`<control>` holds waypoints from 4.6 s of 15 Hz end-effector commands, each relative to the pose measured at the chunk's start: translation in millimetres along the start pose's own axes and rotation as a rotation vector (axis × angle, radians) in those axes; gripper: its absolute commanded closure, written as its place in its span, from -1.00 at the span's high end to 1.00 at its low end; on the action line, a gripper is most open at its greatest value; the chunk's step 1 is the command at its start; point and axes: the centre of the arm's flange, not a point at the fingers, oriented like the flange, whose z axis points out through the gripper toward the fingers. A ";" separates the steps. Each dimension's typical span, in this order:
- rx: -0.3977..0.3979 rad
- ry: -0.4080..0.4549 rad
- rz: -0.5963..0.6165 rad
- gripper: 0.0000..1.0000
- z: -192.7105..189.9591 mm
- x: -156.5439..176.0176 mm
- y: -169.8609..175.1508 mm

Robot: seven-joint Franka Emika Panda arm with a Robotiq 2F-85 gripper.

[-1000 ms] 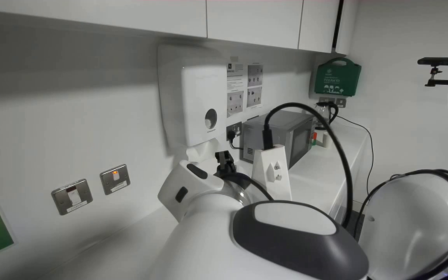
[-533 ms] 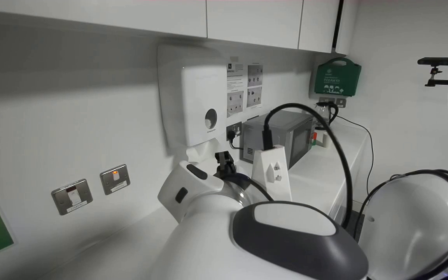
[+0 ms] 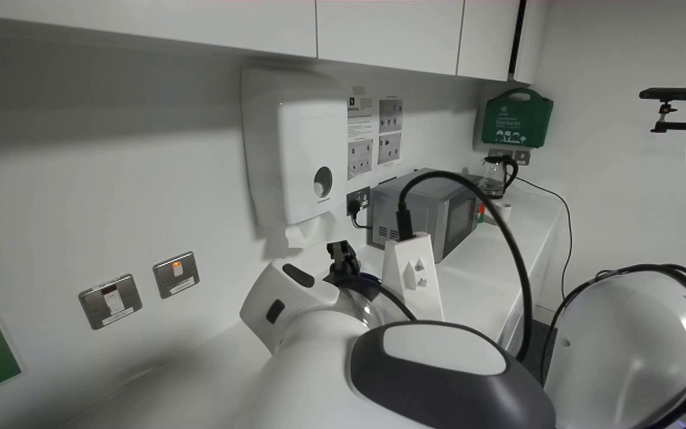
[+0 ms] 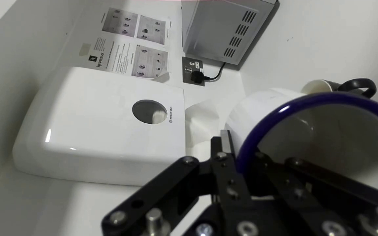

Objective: Pour the contents in the white mug into the cup.

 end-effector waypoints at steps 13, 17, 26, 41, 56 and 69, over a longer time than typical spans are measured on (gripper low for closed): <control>0.158 -0.074 0.145 -0.97 70.6 -12.1 24.6; 0.224 -0.092 0.177 -0.97 87.3 -15.4 26.6; 0.424 -0.128 0.265 -0.97 110.5 -15.5 19.3; 0.635 -0.129 0.298 -0.97 131.9 -14.0 16.0; 0.879 -0.080 0.349 -0.97 165.1 -8.5 -2.7; 0.922 -0.098 0.405 -0.97 160.3 -23.9 9.6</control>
